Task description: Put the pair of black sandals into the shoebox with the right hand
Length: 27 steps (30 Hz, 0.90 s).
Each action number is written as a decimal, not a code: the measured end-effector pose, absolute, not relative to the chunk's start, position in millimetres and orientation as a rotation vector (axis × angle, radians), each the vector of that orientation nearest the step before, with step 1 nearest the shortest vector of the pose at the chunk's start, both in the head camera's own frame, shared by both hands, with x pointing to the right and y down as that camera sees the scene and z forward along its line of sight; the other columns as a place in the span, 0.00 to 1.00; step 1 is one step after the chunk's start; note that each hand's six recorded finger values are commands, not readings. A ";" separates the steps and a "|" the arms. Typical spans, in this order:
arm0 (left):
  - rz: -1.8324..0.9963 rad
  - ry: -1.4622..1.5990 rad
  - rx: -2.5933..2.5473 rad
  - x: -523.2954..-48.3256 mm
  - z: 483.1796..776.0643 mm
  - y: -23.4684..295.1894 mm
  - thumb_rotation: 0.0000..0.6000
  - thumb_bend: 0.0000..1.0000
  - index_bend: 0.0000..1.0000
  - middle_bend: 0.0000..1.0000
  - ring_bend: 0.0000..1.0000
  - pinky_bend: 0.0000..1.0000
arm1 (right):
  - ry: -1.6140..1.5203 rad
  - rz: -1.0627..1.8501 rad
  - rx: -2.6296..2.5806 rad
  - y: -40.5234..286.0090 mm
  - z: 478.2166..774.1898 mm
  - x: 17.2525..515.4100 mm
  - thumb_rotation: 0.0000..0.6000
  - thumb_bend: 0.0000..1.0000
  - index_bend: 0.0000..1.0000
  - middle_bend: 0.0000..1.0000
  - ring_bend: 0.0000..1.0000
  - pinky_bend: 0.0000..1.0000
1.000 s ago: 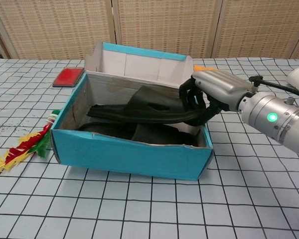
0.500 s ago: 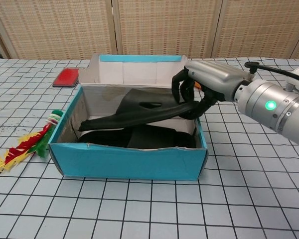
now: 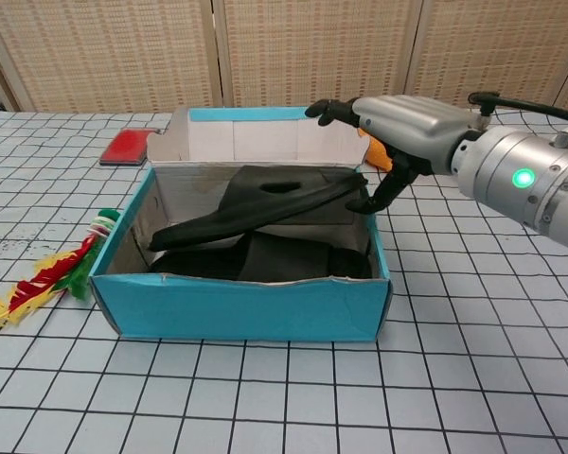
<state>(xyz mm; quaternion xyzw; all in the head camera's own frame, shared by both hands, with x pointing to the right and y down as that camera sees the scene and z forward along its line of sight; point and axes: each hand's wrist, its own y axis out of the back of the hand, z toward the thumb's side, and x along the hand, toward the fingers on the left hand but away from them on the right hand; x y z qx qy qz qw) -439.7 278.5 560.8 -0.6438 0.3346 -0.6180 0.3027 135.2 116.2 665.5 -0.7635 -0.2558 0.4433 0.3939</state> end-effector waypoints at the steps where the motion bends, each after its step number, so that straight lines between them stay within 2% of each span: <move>1: -1.639 0.888 -1.706 -440.0 560.9 278.4 1.00 0.43 0.29 0.23 0.25 0.32 | -0.649 1.132 -1.938 115.9 667.1 135.9 1.00 0.15 0.04 0.06 0.00 0.10; 5: -1.641 0.887 -1.707 -440.2 561.5 278.1 1.00 0.43 0.28 0.23 0.25 0.32 | -0.671 1.121 -1.955 114.7 665.1 135.9 1.00 0.14 0.05 0.06 0.00 0.10; 7: -1.642 0.884 -1.708 -440.0 562.0 278.4 1.00 0.43 0.29 0.23 0.25 0.32 | -0.691 1.108 -1.961 114.6 661.7 136.0 1.00 0.14 0.09 0.07 0.00 0.10; 8: -1.642 0.883 -1.708 -439.8 562.2 278.5 1.00 0.43 0.28 0.23 0.25 0.32 | -0.713 1.101 -1.959 114.3 659.6 136.8 1.00 0.14 0.16 0.11 0.03 0.13; 10: -1.641 0.879 -1.709 -439.2 562.4 278.9 1.00 0.43 0.29 0.23 0.25 0.32 | -0.754 1.082 -1.949 113.6 655.6 137.3 1.00 0.16 0.27 0.25 0.13 0.26; 11: -1.641 0.877 -1.709 -438.9 562.4 279.0 1.00 0.43 0.29 0.23 0.25 0.32 | -0.783 1.063 -1.936 113.2 652.6 137.1 1.00 0.18 0.33 0.31 0.18 0.36; 12: -1.641 0.875 -1.709 -438.6 562.4 279.1 1.00 0.43 0.29 0.23 0.25 0.32 | -0.804 1.047 -1.925 113.0 650.7 136.7 1.00 0.22 0.43 0.38 0.24 0.49; 15: -1.641 0.875 -1.708 -438.4 562.2 279.2 1.00 0.42 0.29 0.23 0.25 0.32 | -0.866 0.989 -1.904 113.8 646.6 134.0 1.00 0.28 0.61 0.52 0.40 0.62; 19: -1.643 0.880 -1.706 -439.6 561.9 278.9 1.00 0.43 0.29 0.23 0.25 0.32 | -0.913 0.931 -1.931 119.3 646.6 127.3 1.00 0.34 0.70 0.59 0.49 0.70; 27: -1.636 0.889 -1.708 -439.7 560.1 278.2 1.00 0.43 0.29 0.23 0.25 0.32 | -0.876 0.951 -1.917 128.7 658.9 124.2 1.00 0.36 0.75 0.63 0.53 0.74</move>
